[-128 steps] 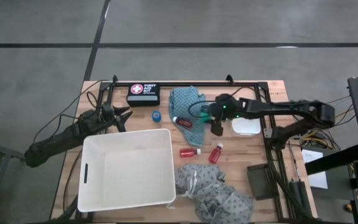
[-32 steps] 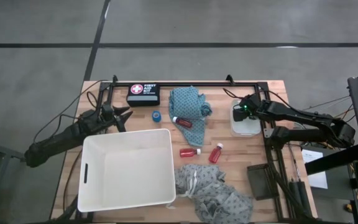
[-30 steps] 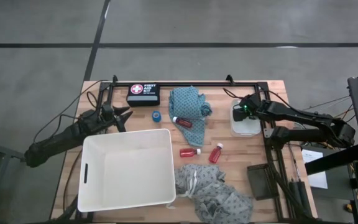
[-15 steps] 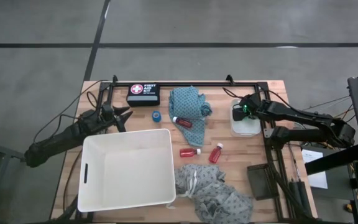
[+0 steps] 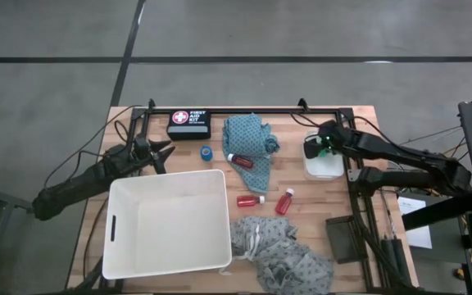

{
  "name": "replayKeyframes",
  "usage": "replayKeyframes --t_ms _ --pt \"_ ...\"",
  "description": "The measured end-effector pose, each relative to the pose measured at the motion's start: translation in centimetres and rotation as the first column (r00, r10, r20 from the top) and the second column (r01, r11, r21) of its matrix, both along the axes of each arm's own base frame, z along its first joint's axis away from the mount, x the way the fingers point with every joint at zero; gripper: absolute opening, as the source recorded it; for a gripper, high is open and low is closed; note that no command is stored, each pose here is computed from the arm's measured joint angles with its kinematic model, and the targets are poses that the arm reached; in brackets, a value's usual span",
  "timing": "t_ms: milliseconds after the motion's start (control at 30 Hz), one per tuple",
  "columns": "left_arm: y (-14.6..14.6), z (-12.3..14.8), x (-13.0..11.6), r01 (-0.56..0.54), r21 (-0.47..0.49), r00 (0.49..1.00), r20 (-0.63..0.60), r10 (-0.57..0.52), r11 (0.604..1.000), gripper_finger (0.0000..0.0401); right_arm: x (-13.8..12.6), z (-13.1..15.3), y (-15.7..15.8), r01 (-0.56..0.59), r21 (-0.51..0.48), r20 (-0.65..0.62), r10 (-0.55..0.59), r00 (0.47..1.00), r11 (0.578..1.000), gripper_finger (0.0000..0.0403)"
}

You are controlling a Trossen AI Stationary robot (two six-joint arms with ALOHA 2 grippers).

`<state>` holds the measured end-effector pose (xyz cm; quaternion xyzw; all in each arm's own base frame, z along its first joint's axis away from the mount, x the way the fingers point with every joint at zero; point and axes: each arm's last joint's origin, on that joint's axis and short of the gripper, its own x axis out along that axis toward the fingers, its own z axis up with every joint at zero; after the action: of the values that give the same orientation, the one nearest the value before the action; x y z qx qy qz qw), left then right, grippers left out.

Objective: Pick & Place Medicine items
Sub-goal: Put the blue bandage into the small white bin

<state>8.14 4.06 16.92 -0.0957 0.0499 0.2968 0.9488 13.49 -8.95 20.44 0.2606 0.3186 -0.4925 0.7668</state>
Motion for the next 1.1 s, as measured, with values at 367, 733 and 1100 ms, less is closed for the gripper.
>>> replayKeyframes --t_ms 367,733,1100 --pt "0.0 0.0 0.0 0.0 0.0 1.0 0.0 0.0 1.0 0.0153 1.4 2.0 0.3 -0.214 -0.191 0.087 0.234 0.968 0.958 0.0282" --pt "0.0 0.0 0.0 0.0 0.0 1.0 0.0 0.0 1.0 0.0153 2.7 3.5 0.2 -0.403 -0.332 0.146 0.468 0.872 0.853 0.0257" --pt "0.0 0.0 0.0 0.0 0.0 1.0 0.0 0.0 1.0 0.0153 4.0 4.0 -0.5 -0.561 -0.437 0.144 0.67 0.728 0.703 0.0269"
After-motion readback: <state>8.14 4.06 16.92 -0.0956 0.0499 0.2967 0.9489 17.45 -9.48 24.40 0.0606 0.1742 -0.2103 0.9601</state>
